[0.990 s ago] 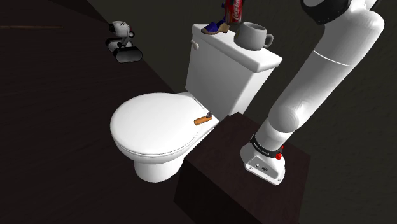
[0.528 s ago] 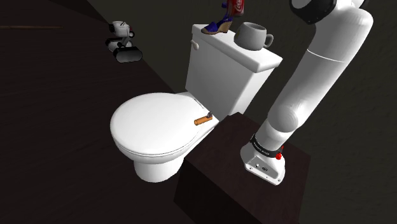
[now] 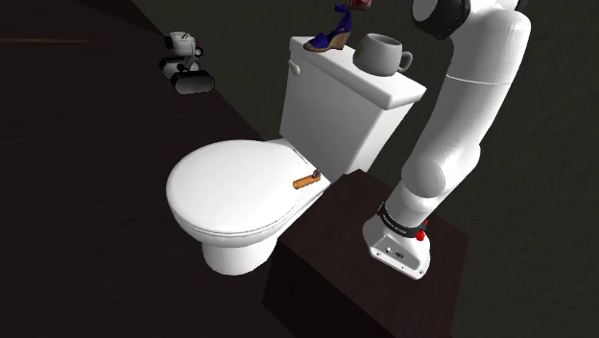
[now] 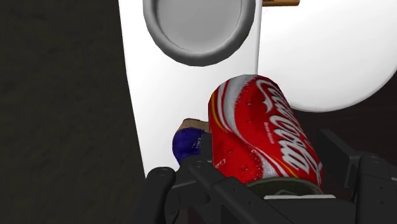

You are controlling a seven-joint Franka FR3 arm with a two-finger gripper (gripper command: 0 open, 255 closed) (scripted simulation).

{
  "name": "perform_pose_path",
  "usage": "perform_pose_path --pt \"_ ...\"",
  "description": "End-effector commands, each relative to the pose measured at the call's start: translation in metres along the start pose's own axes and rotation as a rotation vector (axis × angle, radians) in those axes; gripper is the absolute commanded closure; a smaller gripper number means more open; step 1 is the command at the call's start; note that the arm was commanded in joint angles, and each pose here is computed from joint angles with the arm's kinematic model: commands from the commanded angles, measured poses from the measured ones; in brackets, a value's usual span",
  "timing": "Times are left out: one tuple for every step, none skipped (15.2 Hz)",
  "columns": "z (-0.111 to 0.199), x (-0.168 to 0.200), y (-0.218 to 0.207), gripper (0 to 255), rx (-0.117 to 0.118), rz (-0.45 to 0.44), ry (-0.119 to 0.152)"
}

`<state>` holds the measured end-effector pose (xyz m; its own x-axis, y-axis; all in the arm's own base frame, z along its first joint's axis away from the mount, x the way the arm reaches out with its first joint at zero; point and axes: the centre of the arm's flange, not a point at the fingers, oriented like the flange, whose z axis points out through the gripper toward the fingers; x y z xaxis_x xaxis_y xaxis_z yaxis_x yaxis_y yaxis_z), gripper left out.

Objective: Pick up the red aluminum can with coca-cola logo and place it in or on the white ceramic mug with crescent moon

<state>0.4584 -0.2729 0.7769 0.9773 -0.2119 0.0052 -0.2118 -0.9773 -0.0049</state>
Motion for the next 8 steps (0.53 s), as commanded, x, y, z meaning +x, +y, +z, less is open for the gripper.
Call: perform_pose_path --pt "-0.011 0.0 -0.002 255 0.0 -0.002 -0.001" --pt "-0.012 0.0 -0.002 255 0.0 -0.002 -0.001" --pt "-0.014 -0.011 0.004 255 0.0 -0.002 -0.001" --pt "-0.017 -0.023 0.009 255 0.0 -0.002 -0.001" --pt "-0.019 -0.035 0.014 255 0.0 -0.002 -0.001" --pt "-0.021 -0.047 0.02 255 0.0 -0.002 -0.001" --pt "-0.024 -0.059 0.025 255 0.0 -0.002 -0.001" --pt "-0.026 -0.071 0.03 255 0.0 -0.002 -0.001"
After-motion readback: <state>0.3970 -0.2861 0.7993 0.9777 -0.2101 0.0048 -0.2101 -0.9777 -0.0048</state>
